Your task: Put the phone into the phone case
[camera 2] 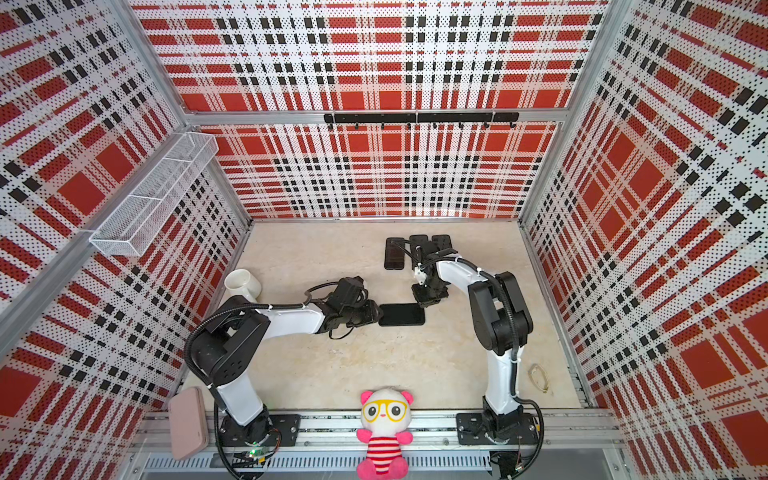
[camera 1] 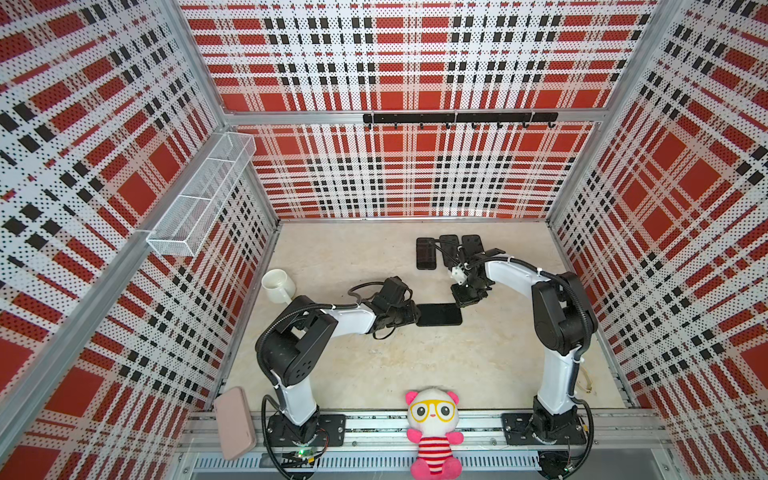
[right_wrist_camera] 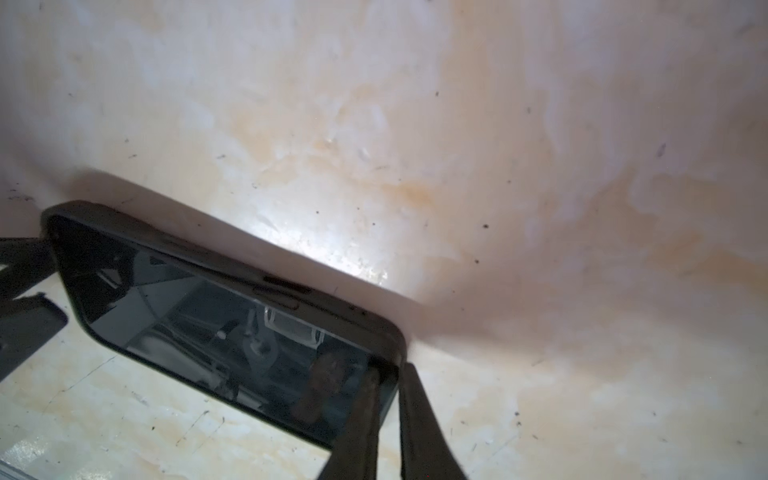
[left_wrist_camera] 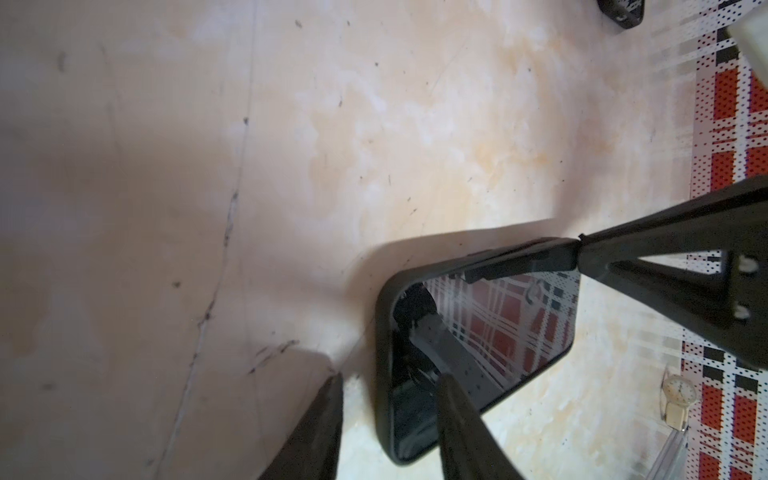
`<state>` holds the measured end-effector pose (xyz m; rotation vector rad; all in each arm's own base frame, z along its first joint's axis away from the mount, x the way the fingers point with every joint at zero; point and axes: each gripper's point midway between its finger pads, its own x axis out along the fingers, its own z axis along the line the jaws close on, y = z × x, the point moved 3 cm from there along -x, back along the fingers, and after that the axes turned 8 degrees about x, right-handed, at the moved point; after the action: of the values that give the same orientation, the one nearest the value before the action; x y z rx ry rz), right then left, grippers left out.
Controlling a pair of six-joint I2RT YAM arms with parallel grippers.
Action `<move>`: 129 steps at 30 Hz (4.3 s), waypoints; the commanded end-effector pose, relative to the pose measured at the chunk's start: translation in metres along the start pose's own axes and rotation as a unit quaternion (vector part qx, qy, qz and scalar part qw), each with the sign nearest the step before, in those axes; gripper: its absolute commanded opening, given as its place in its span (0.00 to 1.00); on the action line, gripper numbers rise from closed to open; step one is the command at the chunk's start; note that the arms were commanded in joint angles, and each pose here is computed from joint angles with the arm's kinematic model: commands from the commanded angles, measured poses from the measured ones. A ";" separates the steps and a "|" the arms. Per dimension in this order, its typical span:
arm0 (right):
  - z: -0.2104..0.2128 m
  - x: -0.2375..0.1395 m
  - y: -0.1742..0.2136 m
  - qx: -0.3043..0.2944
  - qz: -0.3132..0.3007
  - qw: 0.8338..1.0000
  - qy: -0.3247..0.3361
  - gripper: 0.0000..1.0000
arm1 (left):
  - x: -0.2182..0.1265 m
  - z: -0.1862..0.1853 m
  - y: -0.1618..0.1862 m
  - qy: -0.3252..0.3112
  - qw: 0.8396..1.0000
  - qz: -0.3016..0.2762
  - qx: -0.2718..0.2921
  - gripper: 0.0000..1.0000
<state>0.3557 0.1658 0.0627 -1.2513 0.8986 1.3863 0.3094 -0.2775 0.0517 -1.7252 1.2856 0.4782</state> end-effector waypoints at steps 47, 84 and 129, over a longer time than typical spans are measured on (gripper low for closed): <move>0.003 0.162 0.139 0.057 0.274 0.958 0.057 0.09 | 0.032 0.014 0.010 -0.033 0.999 0.042 0.006 0.30; 0.036 -0.060 0.008 0.028 -0.049 0.998 0.033 0.39 | -0.030 0.006 -0.055 -0.045 0.996 -0.073 0.031 0.63; 0.057 0.022 0.055 0.003 -0.011 0.998 -0.058 0.07 | -0.080 0.022 0.023 -0.009 0.994 -0.099 -0.044 0.89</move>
<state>0.3112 0.1946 0.0473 -1.2300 0.8400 1.3585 0.2553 -0.2165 0.0823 -1.8974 1.1078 0.4500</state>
